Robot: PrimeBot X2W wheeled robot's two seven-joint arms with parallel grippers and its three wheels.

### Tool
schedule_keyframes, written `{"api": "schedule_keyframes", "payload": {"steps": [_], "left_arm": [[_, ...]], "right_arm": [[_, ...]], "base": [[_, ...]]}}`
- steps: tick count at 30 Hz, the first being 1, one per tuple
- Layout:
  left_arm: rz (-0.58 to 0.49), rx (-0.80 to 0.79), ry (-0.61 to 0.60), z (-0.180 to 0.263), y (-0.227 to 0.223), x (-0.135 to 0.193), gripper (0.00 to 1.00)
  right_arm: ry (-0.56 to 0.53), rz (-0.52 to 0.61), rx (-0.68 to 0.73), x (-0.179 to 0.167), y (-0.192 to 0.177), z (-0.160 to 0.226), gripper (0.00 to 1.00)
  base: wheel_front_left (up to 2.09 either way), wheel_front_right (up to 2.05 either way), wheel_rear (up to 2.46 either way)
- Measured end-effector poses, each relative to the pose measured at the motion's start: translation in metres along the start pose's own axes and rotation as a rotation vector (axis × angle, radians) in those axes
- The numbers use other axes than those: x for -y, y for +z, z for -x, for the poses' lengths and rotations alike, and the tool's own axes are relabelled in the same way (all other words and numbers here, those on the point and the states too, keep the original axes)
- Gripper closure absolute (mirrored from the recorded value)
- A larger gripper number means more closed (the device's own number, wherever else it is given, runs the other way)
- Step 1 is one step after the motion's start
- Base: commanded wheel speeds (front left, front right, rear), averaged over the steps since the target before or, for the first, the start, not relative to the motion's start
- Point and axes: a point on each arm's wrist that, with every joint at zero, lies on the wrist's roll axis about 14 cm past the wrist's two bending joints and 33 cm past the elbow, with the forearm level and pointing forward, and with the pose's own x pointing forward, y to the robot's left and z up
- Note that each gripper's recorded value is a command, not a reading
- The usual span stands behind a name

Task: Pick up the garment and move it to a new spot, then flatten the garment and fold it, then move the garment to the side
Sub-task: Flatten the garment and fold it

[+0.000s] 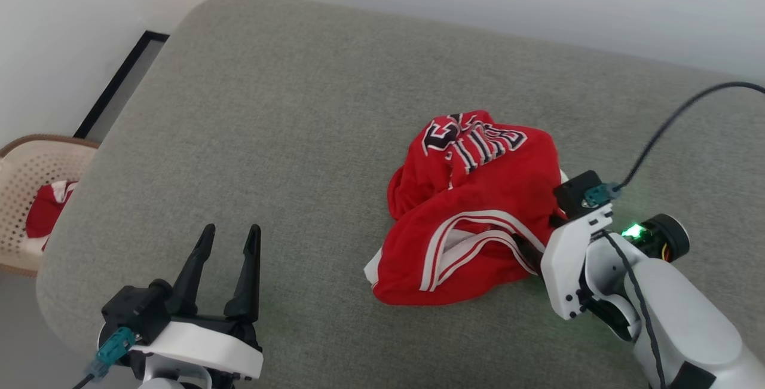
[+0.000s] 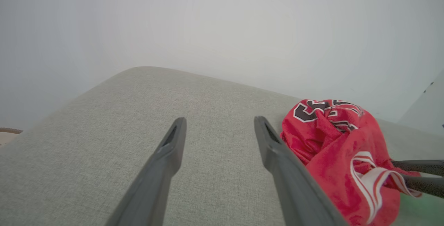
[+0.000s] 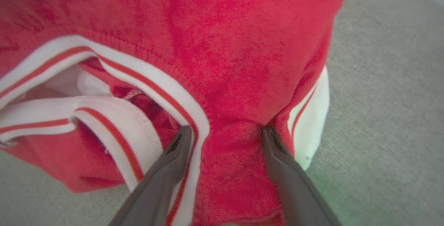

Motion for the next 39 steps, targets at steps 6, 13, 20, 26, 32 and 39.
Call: {"api": "schedule_keyframes", "payload": {"steps": [6, 13, 20, 26, 32, 39], "left_arm": [[0.007, -0.019, 0.036, 0.002, -0.006, -0.009, 0.00], [0.017, 0.013, 0.041, 0.002, 0.002, -0.011, 0.00], [0.021, 0.024, 0.044, 0.002, 0.005, -0.012, 0.00], [0.026, 0.023, 0.040, 0.000, 0.003, -0.009, 0.00], [0.026, 0.022, 0.037, 0.001, 0.003, -0.009, 0.00], [0.022, 0.020, 0.017, 0.002, 0.003, -0.006, 0.00]], "right_arm": [[0.035, 0.042, -0.036, -0.007, 0.001, -0.014, 1.00], [0.153, 0.104, 0.054, -0.050, 0.034, -0.001, 1.00], [0.321, 0.143, 0.005, -0.109, 0.021, 0.018, 1.00], [0.354, 0.102, -0.013, -0.118, 0.012, 0.024, 0.00], [0.326, 0.073, 0.070, -0.102, 0.036, 0.040, 0.00], [0.221, 0.052, 0.135, -0.066, 0.051, 0.063, 0.00]], "base": [[0.00, 0.00, 0.00], [0.00, 0.00, 0.00], [0.00, 0.00, 0.00], [0.00, 0.00, 0.00], [0.00, 0.00, 0.00], [0.00, 0.00, 0.00]]}}
